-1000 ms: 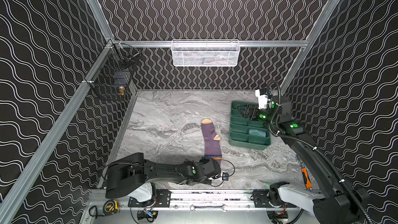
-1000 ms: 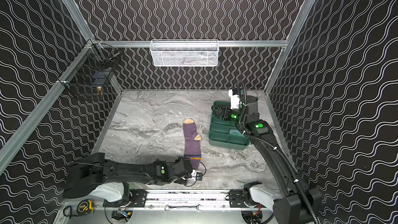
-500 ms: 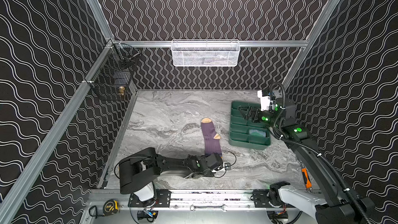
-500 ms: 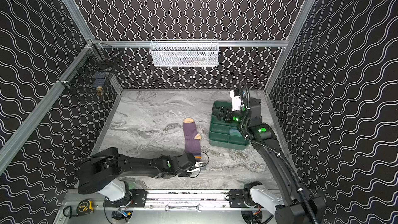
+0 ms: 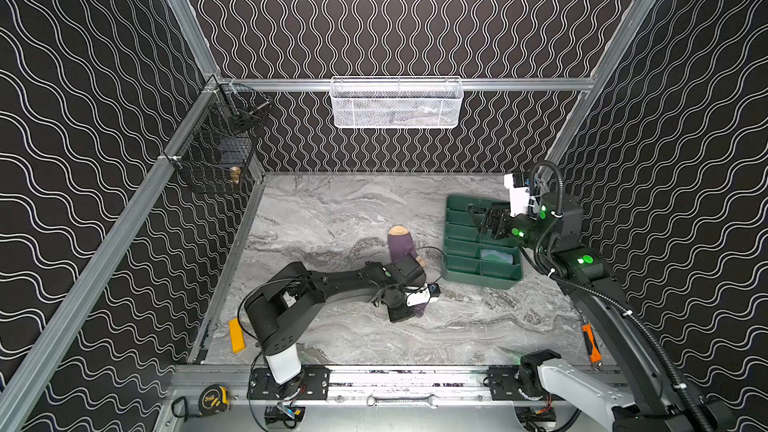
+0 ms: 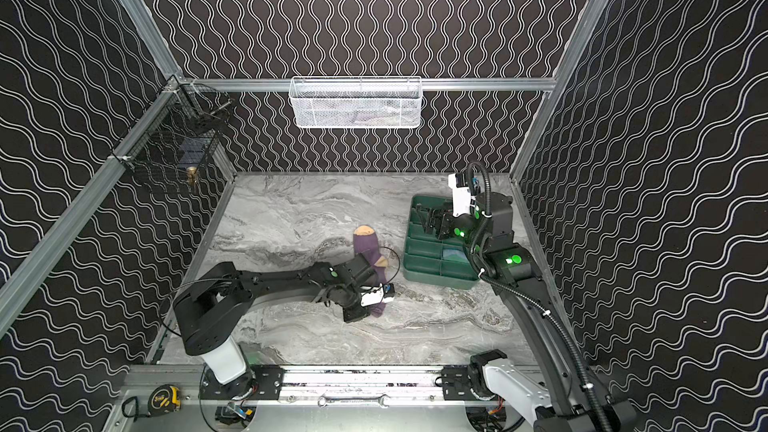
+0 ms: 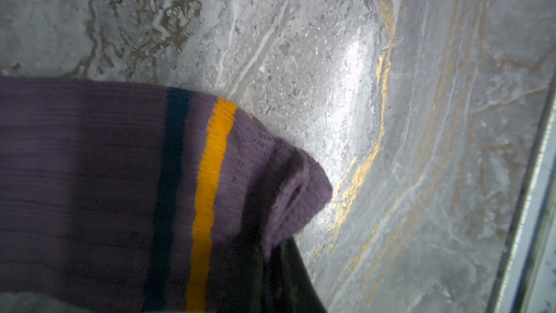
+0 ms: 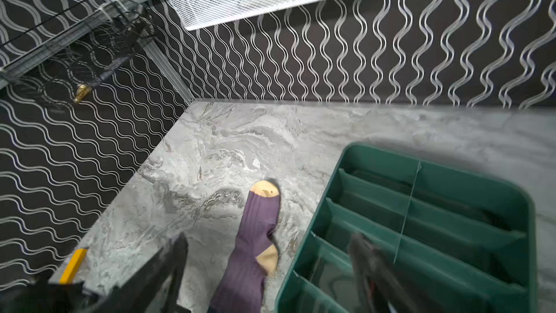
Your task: Roll the socks
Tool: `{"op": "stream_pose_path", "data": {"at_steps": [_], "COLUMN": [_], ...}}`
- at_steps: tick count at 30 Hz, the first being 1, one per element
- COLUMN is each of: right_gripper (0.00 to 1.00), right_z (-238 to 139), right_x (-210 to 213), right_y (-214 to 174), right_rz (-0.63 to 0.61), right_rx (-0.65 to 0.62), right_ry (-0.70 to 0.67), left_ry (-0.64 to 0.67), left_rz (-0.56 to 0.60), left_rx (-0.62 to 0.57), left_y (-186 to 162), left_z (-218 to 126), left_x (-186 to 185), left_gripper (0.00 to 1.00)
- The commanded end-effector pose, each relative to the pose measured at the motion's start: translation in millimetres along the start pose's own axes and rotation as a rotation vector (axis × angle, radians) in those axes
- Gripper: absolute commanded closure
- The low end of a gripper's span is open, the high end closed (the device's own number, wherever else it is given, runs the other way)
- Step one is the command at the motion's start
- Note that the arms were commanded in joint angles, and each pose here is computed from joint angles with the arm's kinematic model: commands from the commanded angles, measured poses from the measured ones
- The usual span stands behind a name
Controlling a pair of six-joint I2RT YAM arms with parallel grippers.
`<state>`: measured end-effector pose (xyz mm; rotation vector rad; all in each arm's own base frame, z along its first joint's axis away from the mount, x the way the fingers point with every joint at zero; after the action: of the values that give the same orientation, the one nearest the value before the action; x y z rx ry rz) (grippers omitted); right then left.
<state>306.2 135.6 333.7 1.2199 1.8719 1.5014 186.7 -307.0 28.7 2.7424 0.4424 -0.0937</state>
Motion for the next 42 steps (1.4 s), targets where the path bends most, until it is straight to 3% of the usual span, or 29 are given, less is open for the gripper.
{"op": "stream_pose_path", "data": {"at_steps": [1,7,10,13,19,27,35,39,42], "right_gripper": [0.20,0.23,0.30,0.37,0.35,0.32,0.33,0.40,0.52], "right_z": [-5,-7,-3,7,14,58,84,83,78], "right_x": [21,63,82,88,120,131,131,131,133], "right_y": [-12,-90,-157,-212,-272,-296,-301,-314,-326], "right_rz": [-0.171,-0.568,-0.806,-0.991,-1.294,-1.312,-1.238,-1.207,-1.191], "right_rx": [-0.017,0.048,0.182,0.334,0.394,0.413,0.436,0.501,0.553], "right_ry": [0.113,0.233,0.322,0.312,0.411,0.401,0.420,0.489,0.546], "left_ry": [-0.127,-0.236,-0.264,-0.274,-0.292,-0.297,-0.294,-0.292,-0.289], "left_rz": [-0.102,-0.226,-0.326,-0.378,-0.418,-0.432,-0.433,-0.434,-0.437], "left_rx": [0.099,0.175,0.191,0.205,0.226,0.225,0.235,0.235,0.238], "left_y": [-23,-30,-38,-43,-45,-47,-49,-50,-51], "left_z": [-3,1,7,13,20,23,26,26,26], "left_x": [-9,2,15,23,30,31,32,32,33], "left_gripper": [0.90,0.93,0.93,0.92,0.92,0.92,0.92,0.92,0.92]}}
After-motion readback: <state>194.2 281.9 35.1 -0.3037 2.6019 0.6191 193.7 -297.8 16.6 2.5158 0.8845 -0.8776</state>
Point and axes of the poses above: each gripper's point midway between its finger pads, its own z axis out along the fingers, its own x axis along the line the jaws close on, y = z × x, the point moved 1 cm from there along -z, back along the fingers, and after that the axes turned 6 degrees about -z, right-handed, at the moved point
